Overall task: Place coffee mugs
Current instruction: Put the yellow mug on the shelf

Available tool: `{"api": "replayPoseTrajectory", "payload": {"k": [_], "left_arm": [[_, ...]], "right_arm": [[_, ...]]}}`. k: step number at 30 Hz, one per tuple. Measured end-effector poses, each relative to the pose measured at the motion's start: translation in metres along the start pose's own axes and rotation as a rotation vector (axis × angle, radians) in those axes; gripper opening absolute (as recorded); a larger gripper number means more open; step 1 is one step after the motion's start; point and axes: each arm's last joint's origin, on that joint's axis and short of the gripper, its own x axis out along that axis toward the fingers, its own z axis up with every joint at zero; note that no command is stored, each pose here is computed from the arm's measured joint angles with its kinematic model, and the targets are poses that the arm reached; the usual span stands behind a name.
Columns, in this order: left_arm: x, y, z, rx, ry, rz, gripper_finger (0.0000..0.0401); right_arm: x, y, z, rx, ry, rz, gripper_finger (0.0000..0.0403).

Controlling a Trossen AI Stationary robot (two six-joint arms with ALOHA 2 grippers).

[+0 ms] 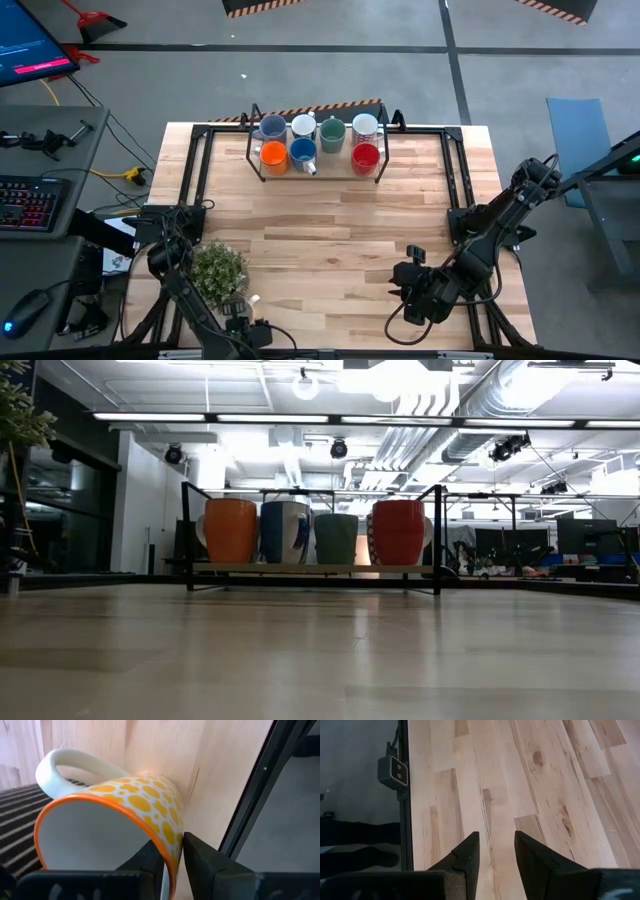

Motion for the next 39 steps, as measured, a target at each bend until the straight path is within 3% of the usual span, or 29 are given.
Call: {"api": "replayPoseTrajectory", "payload": {"k": [12, 21, 39], "left_arm": [[-0.004, 0.015, 0.024, 0.06, -0.084, 0.029, 0.0054], [0.0, 0.034, 0.058, 0.161, -0.142, 0.081, 0.0054], [0.008, 0.075, 0.133, 0.411, -0.237, 0.057, 0.0049]], "right_arm": [[0.0, 0.002, 0.002, 0.014, -0.016, 0.021, 0.0103], [0.0, 0.005, 0.004, 0.03, -0.032, 0.052, 0.0103], [-0.002, 0.009, 0.001, 0.05, -0.034, 0.072, 0.0103]]}}
